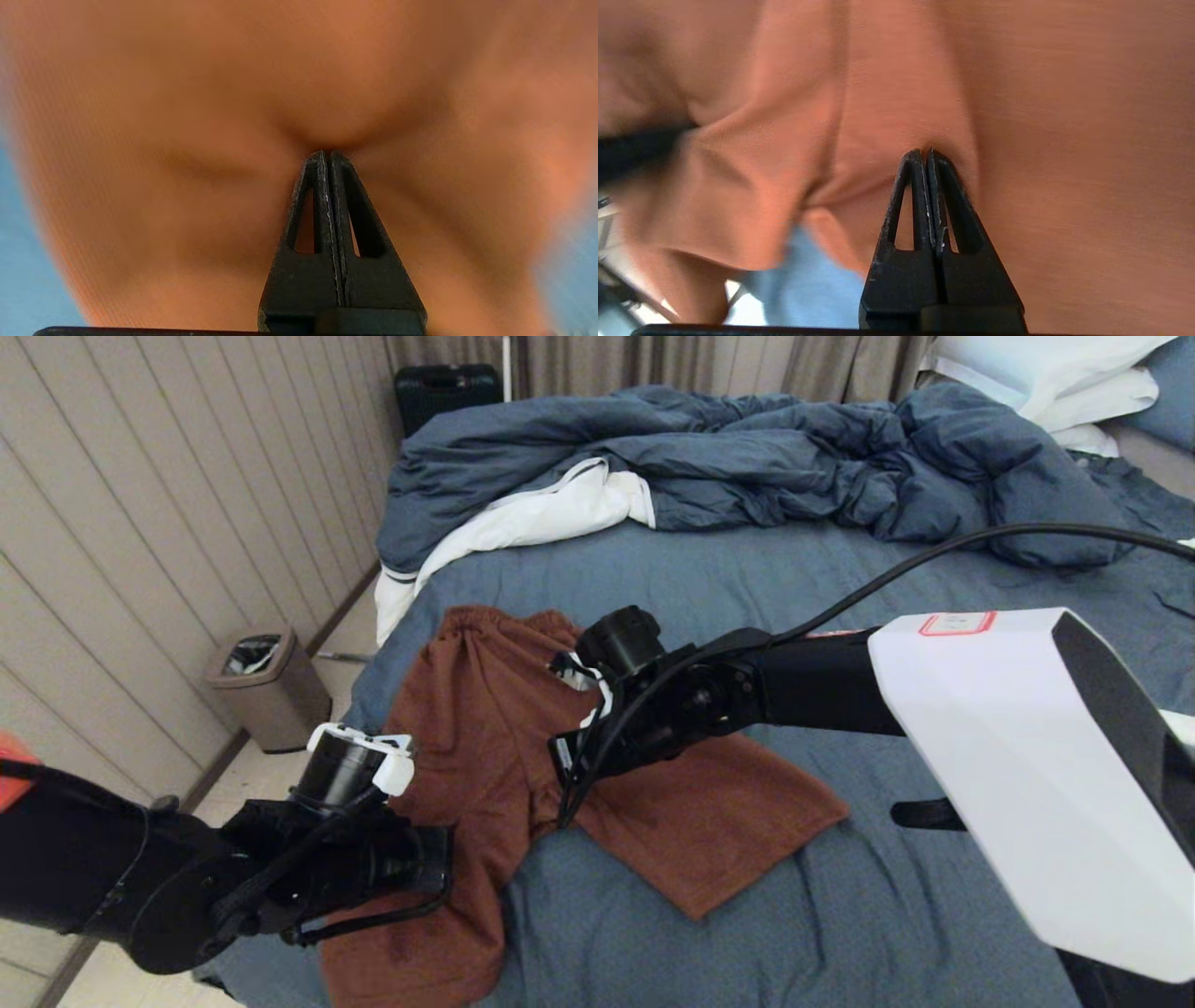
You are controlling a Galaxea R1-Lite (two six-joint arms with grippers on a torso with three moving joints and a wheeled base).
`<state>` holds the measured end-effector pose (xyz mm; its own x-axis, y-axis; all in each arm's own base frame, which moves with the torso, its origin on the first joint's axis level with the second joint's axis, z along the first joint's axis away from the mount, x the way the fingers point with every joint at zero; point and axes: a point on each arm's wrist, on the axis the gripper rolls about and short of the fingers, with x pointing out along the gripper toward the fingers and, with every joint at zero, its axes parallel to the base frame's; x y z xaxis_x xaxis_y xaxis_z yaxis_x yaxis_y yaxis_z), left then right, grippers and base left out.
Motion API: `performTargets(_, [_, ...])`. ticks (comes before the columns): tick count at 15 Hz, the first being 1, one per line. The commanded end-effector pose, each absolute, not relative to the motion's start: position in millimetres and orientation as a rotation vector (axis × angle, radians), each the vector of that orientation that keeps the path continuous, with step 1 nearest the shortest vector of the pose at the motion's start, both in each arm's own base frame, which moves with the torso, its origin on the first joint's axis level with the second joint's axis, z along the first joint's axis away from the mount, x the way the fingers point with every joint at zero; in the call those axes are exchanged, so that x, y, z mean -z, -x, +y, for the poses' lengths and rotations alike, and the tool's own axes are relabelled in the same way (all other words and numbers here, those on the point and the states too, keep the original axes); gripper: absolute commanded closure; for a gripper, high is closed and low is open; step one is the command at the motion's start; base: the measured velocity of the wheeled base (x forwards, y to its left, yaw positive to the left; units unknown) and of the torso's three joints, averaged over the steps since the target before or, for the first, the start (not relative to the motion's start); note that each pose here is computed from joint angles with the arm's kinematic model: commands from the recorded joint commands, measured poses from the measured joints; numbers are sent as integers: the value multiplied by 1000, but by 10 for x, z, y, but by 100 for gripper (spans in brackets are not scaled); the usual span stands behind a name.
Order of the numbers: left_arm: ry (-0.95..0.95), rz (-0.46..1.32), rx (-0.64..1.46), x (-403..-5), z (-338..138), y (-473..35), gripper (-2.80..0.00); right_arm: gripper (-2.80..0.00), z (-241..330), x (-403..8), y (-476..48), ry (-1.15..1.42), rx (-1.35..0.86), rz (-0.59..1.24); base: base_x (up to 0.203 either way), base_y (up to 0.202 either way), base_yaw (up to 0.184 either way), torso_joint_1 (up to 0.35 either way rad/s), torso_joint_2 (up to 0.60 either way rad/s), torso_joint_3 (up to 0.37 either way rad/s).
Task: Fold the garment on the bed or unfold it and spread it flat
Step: Unford the brown shorts
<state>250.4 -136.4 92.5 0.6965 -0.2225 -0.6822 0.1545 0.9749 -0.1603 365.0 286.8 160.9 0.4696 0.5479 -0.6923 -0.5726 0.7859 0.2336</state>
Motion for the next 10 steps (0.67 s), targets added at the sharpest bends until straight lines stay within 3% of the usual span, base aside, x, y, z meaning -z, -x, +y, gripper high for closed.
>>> performTargets(1, [106, 758, 116, -831, -1115, -2777, 0, 0, 2711, -1532, -3770, 27, -643, 860, 0, 0, 0, 0, 0, 0])
performTargets(6, [155, 621, -13, -1123, -379, -3232, 0, 0, 2278, -1517, -3911, 2, -542, 884, 0, 0, 0, 0, 0, 0])
performTargets(10, [178, 588, -17, -1305, -180, -3391, 0, 0, 1971, -1619, -3968, -13, -488, 868, 0, 0, 0, 0, 0, 0])
